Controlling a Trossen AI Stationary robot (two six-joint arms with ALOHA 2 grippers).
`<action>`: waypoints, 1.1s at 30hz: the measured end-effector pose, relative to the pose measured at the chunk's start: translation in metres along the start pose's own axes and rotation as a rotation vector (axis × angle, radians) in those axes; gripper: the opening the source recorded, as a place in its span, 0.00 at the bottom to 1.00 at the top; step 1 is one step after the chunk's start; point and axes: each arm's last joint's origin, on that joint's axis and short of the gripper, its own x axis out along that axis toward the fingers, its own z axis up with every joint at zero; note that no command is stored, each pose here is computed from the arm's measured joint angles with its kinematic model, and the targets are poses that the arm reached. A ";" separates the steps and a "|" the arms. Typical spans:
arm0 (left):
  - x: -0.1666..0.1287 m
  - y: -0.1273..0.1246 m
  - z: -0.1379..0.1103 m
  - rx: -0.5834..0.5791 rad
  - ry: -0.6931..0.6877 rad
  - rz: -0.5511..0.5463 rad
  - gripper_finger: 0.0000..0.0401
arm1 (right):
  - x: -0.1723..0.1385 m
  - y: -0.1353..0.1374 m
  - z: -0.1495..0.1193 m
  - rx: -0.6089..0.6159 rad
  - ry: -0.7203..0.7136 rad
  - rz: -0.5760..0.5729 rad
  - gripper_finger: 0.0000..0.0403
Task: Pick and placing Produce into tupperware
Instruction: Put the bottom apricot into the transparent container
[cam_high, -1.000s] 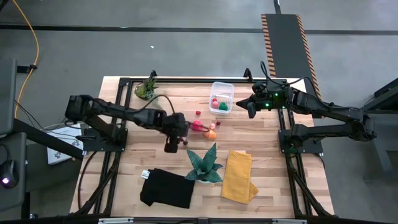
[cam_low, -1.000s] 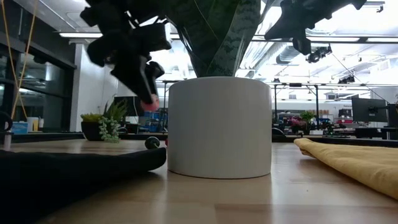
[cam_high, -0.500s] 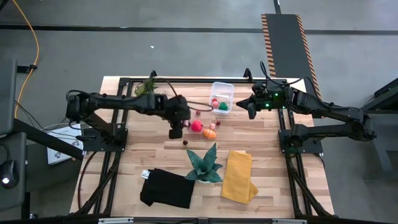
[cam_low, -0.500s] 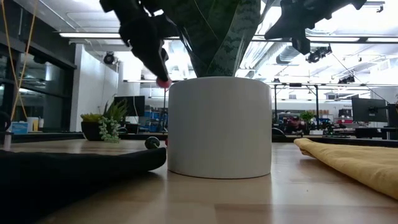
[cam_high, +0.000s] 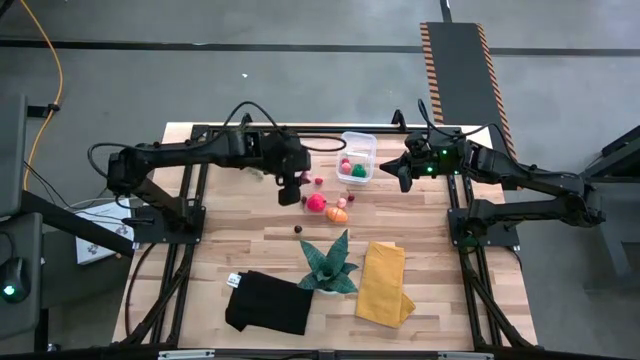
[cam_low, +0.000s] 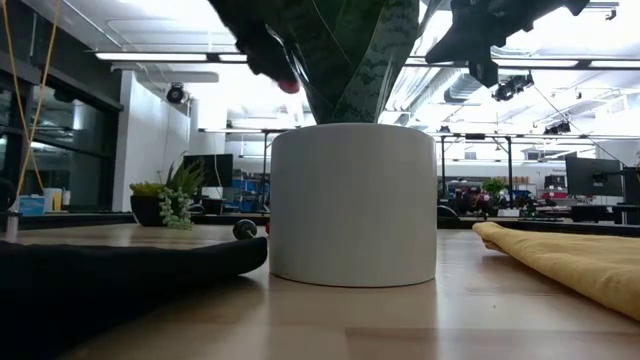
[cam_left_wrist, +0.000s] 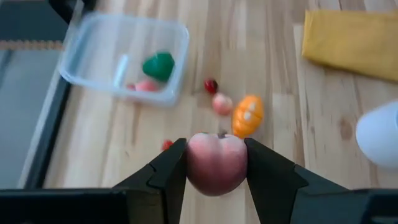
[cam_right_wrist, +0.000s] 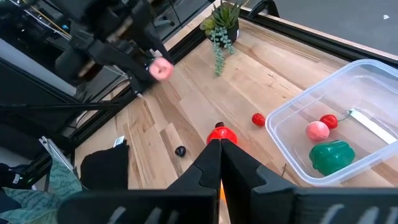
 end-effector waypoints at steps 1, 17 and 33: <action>-0.002 0.000 0.003 0.002 -0.016 0.012 0.35 | 0.000 0.000 0.000 0.000 0.000 0.000 0.00; -0.016 0.010 0.025 0.004 -0.127 0.235 0.35 | 0.000 0.000 0.000 -0.022 0.000 0.000 0.00; 0.005 0.064 0.019 -0.035 -0.176 0.139 0.35 | 0.000 -0.003 0.002 0.005 -0.044 -0.081 0.00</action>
